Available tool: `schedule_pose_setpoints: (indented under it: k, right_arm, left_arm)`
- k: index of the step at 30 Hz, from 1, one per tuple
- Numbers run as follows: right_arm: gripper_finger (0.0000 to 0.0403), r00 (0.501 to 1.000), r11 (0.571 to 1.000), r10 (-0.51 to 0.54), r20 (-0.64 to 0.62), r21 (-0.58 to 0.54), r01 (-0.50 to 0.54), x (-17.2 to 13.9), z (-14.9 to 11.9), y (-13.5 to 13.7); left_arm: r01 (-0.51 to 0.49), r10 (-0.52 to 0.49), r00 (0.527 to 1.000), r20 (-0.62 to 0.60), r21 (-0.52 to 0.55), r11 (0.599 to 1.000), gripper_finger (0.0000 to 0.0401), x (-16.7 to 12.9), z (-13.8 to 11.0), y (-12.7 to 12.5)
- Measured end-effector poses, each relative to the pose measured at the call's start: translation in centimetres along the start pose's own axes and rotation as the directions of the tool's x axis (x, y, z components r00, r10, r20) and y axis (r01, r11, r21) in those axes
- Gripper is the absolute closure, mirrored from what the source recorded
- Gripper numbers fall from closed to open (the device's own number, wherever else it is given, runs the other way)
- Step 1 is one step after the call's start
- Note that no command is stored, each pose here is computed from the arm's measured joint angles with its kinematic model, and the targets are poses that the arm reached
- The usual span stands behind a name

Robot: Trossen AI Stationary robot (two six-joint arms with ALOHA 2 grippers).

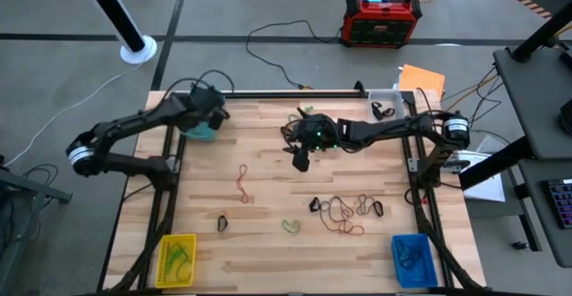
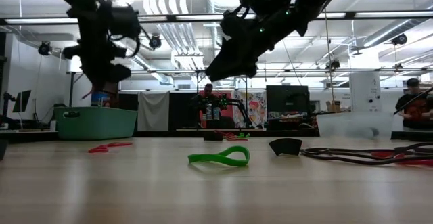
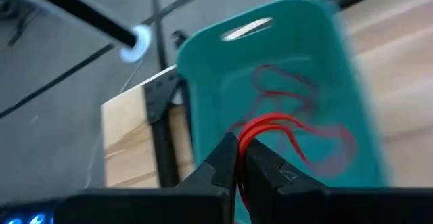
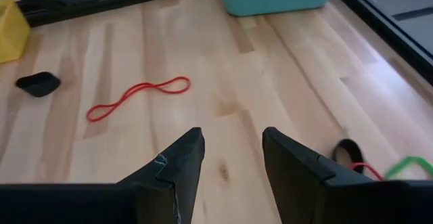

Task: Sort rubber bands into baskets
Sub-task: Put the red rubber band into the green bin

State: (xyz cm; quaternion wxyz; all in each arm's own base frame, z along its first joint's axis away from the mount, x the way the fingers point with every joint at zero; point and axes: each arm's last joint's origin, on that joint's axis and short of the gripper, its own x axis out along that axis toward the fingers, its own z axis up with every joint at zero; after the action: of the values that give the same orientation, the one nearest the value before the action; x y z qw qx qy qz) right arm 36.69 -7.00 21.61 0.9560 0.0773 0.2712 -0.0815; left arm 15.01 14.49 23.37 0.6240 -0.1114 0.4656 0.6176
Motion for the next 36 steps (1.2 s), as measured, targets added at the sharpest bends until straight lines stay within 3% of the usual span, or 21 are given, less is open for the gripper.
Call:
schedule_pose_setpoints:
  k: [11, 18, 27, 36]
  right_arm:
    - [0.0245, 1.000, 1.000, -0.016, -0.021, 0.024, 0.017, 0.0, -0.2, -0.8]
    - [0.0246, 0.998, 0.999, -0.019, -0.053, 0.035, 0.021, -0.1, -0.5, -0.8]
    - [0.0246, 0.997, 0.998, -0.020, -0.071, 0.055, 0.024, 0.0, -0.8, -0.8]
    - [0.0259, 0.997, 0.998, -0.019, -0.076, 0.062, 0.024, 0.0, -0.8, -0.7]
  left_arm:
    - [-0.090, 0.097, 0.989, -0.107, 0.066, 0.994, 0.0397, 5.1, 0.9, -1.5]
    - [-0.110, 0.122, 0.984, -0.130, 0.094, 0.989, 0.0341, 6.2, 0.7, -2.3]
    - [-0.139, 0.143, 0.988, -0.065, 0.074, 0.988, 0.0260, 5.0, 1.0, -1.8]
    - [-0.048, 0.043, 0.997, 0.057, 0.078, 0.996, 0.0244, 1.4, 0.7, -2.8]
